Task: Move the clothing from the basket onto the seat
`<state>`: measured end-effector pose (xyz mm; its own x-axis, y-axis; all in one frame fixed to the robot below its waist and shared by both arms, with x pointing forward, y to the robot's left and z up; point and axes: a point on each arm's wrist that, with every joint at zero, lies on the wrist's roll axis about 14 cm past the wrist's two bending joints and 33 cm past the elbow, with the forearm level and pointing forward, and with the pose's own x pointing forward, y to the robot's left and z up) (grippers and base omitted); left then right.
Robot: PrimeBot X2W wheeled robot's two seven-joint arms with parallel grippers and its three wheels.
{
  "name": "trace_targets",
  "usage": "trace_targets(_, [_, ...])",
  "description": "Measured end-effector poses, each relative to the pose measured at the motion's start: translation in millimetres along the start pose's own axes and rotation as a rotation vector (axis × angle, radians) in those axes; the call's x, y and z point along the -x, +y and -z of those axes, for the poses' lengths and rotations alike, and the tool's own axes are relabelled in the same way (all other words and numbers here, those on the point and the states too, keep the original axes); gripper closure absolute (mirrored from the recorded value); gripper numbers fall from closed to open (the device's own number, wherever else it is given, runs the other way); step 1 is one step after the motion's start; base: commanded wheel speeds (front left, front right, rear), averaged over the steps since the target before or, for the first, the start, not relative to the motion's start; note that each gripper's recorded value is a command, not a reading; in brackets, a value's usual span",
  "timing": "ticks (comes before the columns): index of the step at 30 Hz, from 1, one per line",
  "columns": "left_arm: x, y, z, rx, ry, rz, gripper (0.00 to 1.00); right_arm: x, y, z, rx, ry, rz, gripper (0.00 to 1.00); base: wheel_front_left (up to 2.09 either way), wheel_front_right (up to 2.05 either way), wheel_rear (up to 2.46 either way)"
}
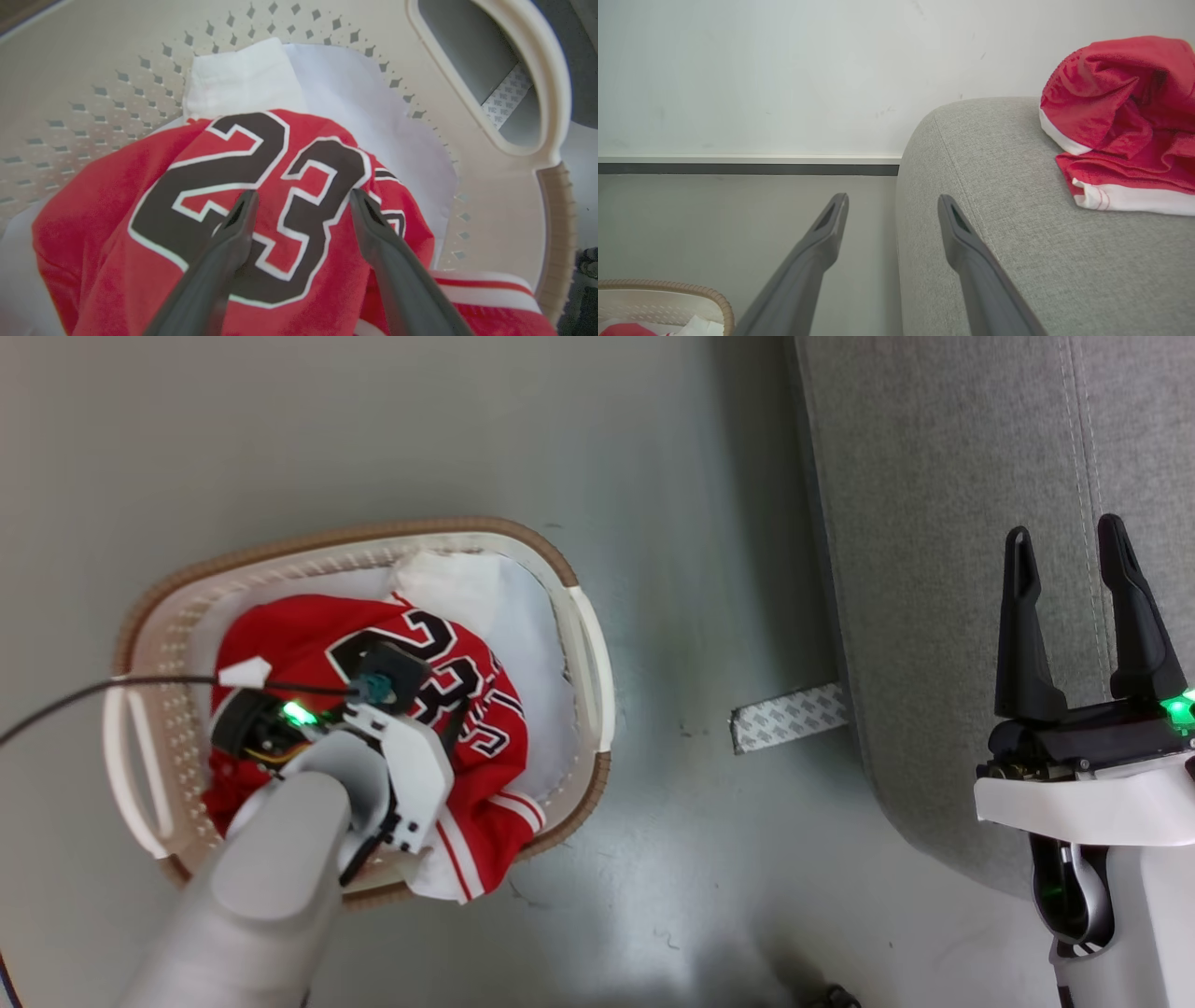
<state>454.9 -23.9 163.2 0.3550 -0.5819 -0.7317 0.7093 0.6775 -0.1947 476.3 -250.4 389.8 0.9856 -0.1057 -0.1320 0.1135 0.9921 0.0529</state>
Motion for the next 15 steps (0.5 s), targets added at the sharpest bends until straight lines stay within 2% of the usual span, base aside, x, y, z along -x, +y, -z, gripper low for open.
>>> trace_targets(5, [-18, 5, 18, 0.007, 0.059, 0.012, 0.0, 1, -3, 8, 0.015, 0.022, 0.002, 0.0, 0.0, 0.0, 0.0])
trace_targets(7, [-23, 2, 27, -0.005, 0.087, 0.028, 0.74, 2, -5, 11, 0.024, 0.032, 0.009, 0.0, 0.0, 0.0, 0.0])
trace_targets(8, [-25, -2, 31, -0.009, 0.096, 0.039, 1.0, 3, -7, 11, 0.028, 0.035, 0.013, 0.0, 0.0, 0.0, 0.0])
trace_targets(11, [-28, -16, 34, -0.014, 0.099, 0.076, 1.0, 5, -11, 12, 0.035, 0.038, 0.024, 0.0, 0.0, 0.0, 0.0])
trace_targets(15, [-23, -17, 21, 0.002, 0.037, 0.074, 1.0, 6, -14, 7, 0.036, 0.028, 0.032, 0.0, 0.0, 0.0, 0.0])
